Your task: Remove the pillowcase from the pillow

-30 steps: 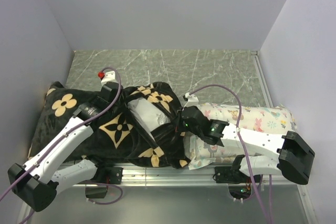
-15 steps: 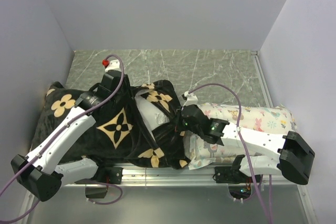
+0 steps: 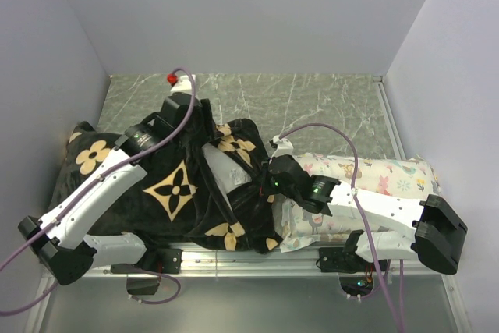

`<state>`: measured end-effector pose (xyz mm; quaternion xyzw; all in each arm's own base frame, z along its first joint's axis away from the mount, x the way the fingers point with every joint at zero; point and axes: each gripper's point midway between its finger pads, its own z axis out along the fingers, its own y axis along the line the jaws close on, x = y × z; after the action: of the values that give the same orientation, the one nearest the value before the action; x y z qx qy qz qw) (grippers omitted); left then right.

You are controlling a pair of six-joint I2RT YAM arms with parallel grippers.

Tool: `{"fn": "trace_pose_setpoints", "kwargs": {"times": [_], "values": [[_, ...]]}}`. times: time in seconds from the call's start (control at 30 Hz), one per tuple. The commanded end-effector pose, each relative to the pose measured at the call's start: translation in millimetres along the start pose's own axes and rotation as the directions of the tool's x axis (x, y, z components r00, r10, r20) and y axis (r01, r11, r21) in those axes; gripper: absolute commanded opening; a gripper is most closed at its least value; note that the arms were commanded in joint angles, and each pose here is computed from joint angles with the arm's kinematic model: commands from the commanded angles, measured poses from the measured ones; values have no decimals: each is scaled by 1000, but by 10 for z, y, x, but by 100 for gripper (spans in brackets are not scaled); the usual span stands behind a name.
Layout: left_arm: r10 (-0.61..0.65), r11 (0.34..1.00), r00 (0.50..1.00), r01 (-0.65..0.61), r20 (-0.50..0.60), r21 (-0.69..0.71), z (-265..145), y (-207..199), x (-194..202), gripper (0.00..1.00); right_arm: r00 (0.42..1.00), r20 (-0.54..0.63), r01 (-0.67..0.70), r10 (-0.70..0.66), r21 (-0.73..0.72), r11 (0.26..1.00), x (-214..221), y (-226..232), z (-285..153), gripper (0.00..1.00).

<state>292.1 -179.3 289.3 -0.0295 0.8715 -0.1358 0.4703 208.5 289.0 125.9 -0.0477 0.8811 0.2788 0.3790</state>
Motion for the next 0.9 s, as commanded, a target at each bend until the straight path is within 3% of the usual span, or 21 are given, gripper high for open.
{"fn": "trace_pose_setpoints", "kwargs": {"times": [0.0,0.2,0.33,0.6,0.87], "values": [[26,999,999,-26,20,41,-165,-268,-65,61,1000,21,10,-10,4,1000,-111,57,-18,0],[-2,995,1000,4,-26,104,-175,-609,288,61,1000,27,7,-7,5,1000,-128,62,-20,0],[-66,991,996,73,-61,116,-48,-666,612,67,1000,25,9,-10,7,1000,-124,59,-15,0],[-149,988,988,150,-43,23,63,-365,904,84,1000,20,21,-21,24,1000,-95,5,-14,0],[-171,979,984,164,-51,-118,122,7,1190,86,999,22,34,-36,105,994,-25,-219,-15,0]]}}
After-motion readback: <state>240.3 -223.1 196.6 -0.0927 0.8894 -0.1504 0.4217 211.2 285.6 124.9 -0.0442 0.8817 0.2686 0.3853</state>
